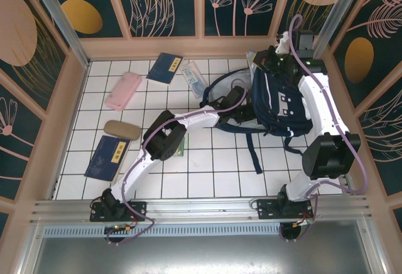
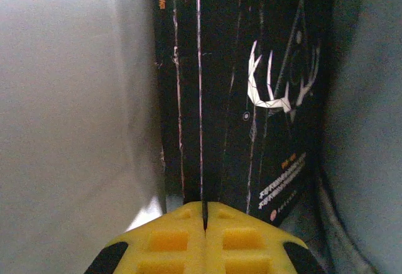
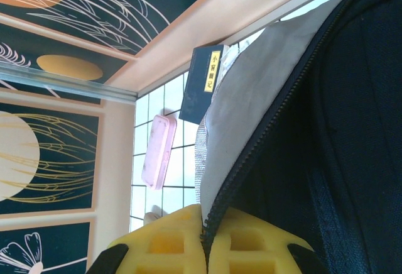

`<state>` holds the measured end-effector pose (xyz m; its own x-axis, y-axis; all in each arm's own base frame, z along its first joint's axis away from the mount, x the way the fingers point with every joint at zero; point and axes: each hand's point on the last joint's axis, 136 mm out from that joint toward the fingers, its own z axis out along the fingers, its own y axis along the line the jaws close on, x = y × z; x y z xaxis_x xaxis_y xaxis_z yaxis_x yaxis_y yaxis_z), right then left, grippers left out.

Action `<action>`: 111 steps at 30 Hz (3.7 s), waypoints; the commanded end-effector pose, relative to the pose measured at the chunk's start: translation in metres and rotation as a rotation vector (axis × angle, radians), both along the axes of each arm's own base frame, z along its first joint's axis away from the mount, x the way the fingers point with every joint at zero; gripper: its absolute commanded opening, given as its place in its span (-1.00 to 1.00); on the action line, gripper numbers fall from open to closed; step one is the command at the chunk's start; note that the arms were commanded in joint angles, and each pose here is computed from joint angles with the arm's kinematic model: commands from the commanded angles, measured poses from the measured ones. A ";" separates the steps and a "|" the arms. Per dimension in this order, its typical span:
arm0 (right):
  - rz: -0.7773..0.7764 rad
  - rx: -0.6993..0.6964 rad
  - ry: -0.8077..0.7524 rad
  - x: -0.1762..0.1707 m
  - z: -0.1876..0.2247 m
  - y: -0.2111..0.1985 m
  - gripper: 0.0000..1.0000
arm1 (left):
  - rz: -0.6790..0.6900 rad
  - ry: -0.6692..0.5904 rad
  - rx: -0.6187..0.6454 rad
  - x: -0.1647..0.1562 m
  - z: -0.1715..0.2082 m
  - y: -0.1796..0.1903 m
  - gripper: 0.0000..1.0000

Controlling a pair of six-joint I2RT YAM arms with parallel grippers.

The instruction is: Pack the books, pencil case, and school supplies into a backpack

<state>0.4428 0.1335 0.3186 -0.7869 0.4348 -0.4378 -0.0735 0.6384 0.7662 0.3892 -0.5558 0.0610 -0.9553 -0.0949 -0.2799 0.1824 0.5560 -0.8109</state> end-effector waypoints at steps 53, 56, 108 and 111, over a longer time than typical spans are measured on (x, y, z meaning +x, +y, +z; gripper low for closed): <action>0.247 -0.164 -0.026 -0.023 -0.120 0.139 -0.04 | 0.893 0.105 0.590 -0.054 0.051 0.509 -0.70; 0.265 -0.152 -0.035 -0.025 -0.115 0.150 0.00 | 0.966 0.205 0.648 -0.084 0.030 0.542 -0.73; 0.475 -0.135 -0.029 -0.068 -0.117 0.261 -0.05 | 0.912 0.217 0.330 -0.016 0.024 0.477 -0.76; 0.485 -0.132 -0.026 -0.069 -0.120 0.265 -0.05 | 0.937 0.253 0.439 -0.043 0.018 0.499 -0.80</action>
